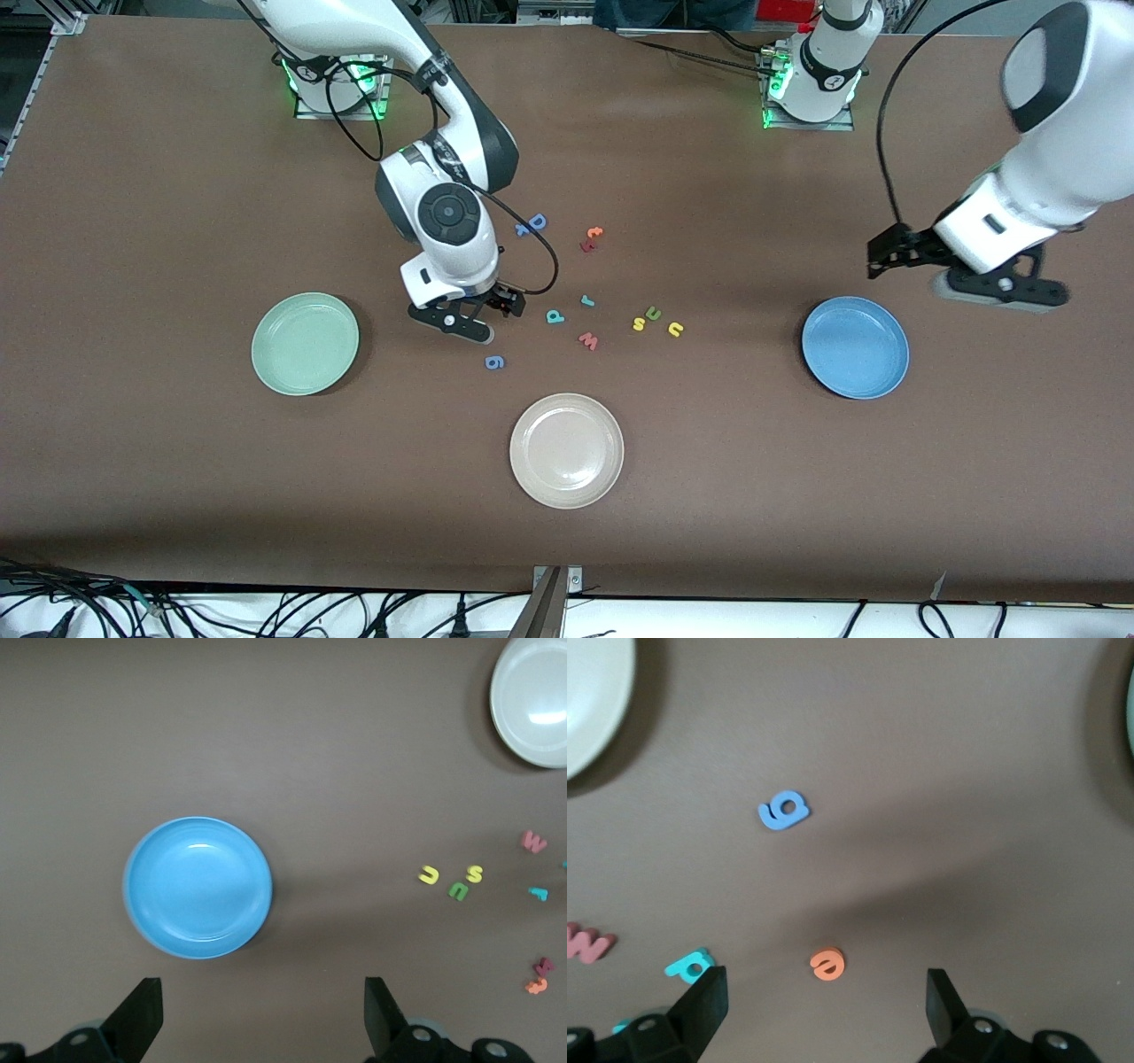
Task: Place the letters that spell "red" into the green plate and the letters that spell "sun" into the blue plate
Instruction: 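Reach the right gripper to the orange e while the left gripper approaches letters, then grasp the orange e with the right gripper while the left gripper lowers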
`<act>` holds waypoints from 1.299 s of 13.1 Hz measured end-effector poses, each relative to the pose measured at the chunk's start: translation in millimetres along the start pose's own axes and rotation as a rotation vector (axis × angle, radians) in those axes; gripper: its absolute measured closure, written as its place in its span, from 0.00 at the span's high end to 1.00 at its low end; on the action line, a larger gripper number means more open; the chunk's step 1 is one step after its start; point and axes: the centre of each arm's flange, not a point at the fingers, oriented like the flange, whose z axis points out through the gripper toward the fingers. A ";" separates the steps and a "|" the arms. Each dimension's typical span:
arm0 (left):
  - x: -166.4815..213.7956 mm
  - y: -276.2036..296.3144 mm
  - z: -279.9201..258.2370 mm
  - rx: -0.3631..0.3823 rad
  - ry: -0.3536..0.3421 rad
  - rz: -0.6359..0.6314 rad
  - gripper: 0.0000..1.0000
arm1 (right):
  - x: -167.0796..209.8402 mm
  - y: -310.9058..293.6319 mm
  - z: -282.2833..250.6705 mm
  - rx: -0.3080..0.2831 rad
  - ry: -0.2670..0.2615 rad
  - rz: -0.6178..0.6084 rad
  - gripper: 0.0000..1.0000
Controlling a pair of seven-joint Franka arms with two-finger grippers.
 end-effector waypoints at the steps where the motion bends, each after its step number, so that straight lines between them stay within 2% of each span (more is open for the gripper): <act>1: 4.4 14.4 17.8 -0.004 -0.003 0.025 1.00 | -0.4 0.1 6.2 -0.007 -0.004 0.008 0.96; 2: 7.8 25.9 34.1 -0.007 -0.003 0.045 1.00 | -1.1 -0.5 12.2 -0.010 -0.006 0.019 0.95; 4: 12.6 38.6 63.2 -0.013 -0.008 0.067 1.00 | -6.1 -5.1 25.8 -0.007 -0.002 0.055 0.78; 6: 20.2 45.0 99.0 -0.019 0.023 0.076 1.00 | -14.9 -10.1 47.3 -0.007 0.002 0.073 0.74; 8: 22.8 57.8 153.3 -0.028 0.067 0.095 0.98 | -20.5 -11.4 66.8 0.002 0.009 0.098 0.72; 9: 21.2 67.8 180.5 -0.033 0.067 0.110 0.98 | -21.7 -10.0 74.2 0.008 0.012 0.103 0.71; 13: 12.5 111.1 241.2 -0.037 0.003 0.191 0.99 | -26.5 -2.9 94.1 0.046 0.016 0.148 0.69; 15: 5.3 132.8 263.2 0.014 -0.026 0.284 0.99 | -31.9 -2.0 100.2 0.048 0.013 0.176 0.69; 17: 6.9 143.2 276.0 0.035 -0.017 0.330 0.96 | -34.0 -4.4 100.1 0.069 0.019 0.200 0.68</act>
